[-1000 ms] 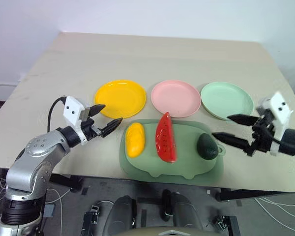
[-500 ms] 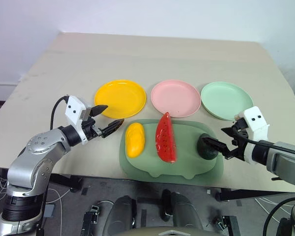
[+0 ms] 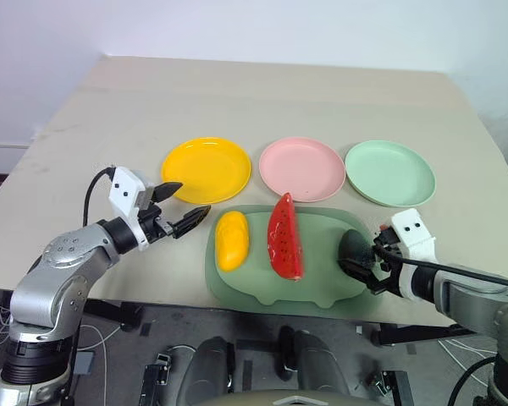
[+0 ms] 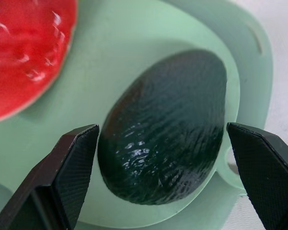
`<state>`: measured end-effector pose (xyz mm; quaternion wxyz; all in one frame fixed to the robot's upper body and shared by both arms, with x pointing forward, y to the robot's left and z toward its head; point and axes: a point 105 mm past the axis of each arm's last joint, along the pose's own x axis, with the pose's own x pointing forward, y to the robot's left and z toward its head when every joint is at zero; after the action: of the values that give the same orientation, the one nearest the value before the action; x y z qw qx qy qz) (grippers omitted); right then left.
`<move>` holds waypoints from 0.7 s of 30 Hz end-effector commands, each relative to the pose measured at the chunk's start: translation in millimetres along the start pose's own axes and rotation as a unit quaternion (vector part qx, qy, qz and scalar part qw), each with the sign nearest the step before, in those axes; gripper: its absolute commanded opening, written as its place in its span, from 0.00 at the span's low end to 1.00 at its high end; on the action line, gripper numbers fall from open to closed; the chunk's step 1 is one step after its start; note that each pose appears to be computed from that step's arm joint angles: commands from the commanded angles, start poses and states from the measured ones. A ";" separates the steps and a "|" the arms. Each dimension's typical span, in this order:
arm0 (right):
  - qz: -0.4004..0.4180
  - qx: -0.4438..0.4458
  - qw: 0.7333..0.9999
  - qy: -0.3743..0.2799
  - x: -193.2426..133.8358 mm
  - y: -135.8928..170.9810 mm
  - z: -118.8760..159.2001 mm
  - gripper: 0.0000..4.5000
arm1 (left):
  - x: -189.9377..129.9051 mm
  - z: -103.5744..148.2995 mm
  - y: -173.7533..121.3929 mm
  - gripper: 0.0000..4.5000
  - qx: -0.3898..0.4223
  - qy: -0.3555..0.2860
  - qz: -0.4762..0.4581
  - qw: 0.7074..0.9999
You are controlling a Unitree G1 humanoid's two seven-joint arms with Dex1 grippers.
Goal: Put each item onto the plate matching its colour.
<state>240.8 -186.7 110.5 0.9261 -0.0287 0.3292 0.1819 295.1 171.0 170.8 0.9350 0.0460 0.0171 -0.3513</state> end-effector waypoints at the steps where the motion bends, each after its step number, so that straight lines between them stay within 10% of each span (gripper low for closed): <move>1: -0.019 0.003 1.000 0.000 2.8 -4.4 1.3 1.00 | -6.2 13.0 0.6 0.99 0.025 -0.015 0.008 1.000; 9: -0.036 -0.011 0.999 -0.018 0.5 -13.1 14.6 0.72 | -10.9 14.0 3.2 1.00 0.029 -0.013 0.017 0.999; 21: -0.173 -0.083 0.975 -0.110 9.6 -109.3 113.4 0.72 | -8.1 19.0 4.9 1.00 0.036 -0.021 0.028 0.999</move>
<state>339.7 -249.1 179.6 0.9659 -0.1183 0.2170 0.0772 293.2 180.2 175.5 0.9429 0.0581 0.0125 -0.3277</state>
